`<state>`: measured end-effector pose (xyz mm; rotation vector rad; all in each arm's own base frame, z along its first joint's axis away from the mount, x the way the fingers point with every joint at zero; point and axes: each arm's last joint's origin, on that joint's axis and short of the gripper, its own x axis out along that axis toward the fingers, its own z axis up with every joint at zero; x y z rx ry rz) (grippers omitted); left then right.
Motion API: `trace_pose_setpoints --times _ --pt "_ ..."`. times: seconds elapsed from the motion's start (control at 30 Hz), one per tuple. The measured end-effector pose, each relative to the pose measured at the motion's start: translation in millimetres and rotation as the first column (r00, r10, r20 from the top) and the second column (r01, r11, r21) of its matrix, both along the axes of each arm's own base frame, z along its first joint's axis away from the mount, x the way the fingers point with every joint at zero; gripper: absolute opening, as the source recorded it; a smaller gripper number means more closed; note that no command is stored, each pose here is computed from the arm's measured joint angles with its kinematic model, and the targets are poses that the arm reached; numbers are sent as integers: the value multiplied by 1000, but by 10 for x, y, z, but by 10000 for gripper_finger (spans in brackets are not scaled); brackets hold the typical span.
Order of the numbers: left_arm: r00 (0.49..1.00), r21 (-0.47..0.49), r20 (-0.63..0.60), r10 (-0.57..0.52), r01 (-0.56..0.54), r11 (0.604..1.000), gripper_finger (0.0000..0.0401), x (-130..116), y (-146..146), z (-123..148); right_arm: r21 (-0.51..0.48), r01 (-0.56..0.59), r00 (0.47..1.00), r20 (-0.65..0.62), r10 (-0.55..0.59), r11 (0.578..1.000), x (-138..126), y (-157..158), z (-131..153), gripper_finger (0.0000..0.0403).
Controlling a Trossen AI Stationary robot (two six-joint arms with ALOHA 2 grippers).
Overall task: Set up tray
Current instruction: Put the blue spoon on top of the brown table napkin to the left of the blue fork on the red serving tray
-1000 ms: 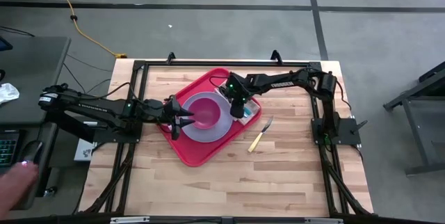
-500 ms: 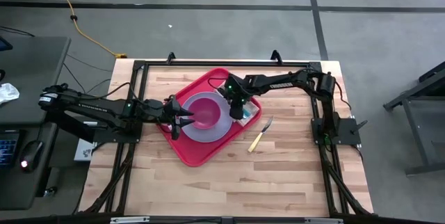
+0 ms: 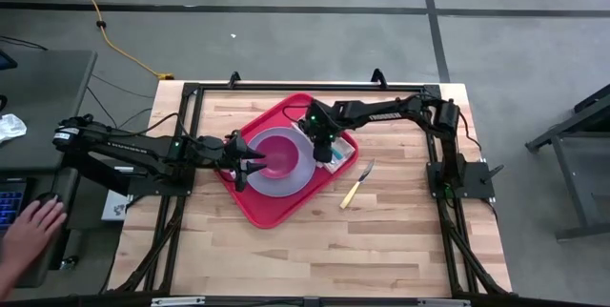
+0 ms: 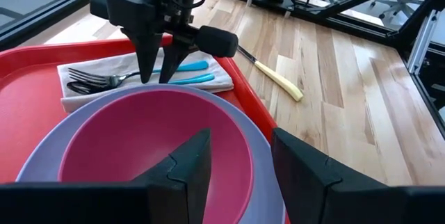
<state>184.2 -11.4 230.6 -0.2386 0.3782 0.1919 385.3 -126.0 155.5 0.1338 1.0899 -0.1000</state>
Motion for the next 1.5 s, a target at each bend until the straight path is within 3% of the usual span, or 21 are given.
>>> trace_pose_setpoints --times 0.47,1.13,1.5 --pt "1000 -3 0 -5 5 1000 179 0 -2 0 -13 14 1000 0 -14 1000 -8 -35 -31 99" --pt "1000 -2 -4 -6 6 1000 179 -1 -2 -3 -46 -56 998 -1 56 997 19 41 -40 99" --pt "1000 -2 -13 -5 5 1000 179 -5 -1 -11 -57 -22 999 -29 21 998 -33 -55 -50 99"
